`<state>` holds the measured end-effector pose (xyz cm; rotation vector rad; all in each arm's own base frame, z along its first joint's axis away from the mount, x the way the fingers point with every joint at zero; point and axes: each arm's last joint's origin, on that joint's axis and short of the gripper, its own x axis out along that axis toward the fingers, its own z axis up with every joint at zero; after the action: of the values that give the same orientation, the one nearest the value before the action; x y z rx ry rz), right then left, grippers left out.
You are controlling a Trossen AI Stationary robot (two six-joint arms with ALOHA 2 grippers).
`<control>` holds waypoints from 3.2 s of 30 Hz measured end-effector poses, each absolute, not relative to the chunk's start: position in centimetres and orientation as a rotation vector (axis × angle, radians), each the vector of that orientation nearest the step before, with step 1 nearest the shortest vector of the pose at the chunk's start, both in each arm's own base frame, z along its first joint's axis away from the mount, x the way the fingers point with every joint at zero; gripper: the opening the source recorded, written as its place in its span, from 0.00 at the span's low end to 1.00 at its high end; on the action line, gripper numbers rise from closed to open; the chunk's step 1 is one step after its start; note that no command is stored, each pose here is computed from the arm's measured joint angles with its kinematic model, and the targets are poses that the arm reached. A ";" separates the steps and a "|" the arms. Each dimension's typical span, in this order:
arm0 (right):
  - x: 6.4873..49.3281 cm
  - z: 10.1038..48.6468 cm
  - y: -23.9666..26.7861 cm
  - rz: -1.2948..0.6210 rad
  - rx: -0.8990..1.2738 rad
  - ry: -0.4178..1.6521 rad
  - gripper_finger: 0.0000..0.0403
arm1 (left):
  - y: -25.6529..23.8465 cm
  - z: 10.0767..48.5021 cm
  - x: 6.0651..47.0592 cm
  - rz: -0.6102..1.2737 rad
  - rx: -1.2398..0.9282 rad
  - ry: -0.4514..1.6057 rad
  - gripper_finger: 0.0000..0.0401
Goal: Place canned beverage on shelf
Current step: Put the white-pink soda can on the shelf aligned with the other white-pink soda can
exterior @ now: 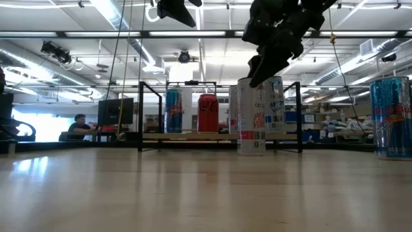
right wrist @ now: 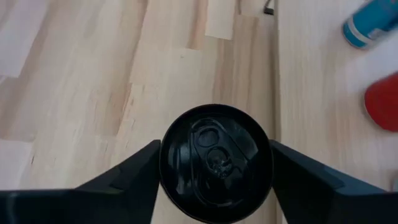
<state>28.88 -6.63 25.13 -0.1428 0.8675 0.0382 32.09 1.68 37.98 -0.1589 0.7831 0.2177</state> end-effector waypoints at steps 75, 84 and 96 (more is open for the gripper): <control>30.2 29.7 -13.0 -0.560 0.134 0.864 0.75 | 2.2 37.8 31.9 0.243 -0.183 0.799 0.79; 30.2 29.7 -13.0 -0.561 0.135 0.871 0.76 | 2.2 37.8 31.9 0.243 -0.182 0.802 0.79; 30.2 29.8 -13.0 -0.545 0.099 0.867 0.86 | 2.2 37.8 31.9 0.235 -0.165 0.804 0.79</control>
<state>30.17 -12.96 29.83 0.0988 0.8674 -0.5448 31.91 2.21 37.83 -0.1646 0.8041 0.2352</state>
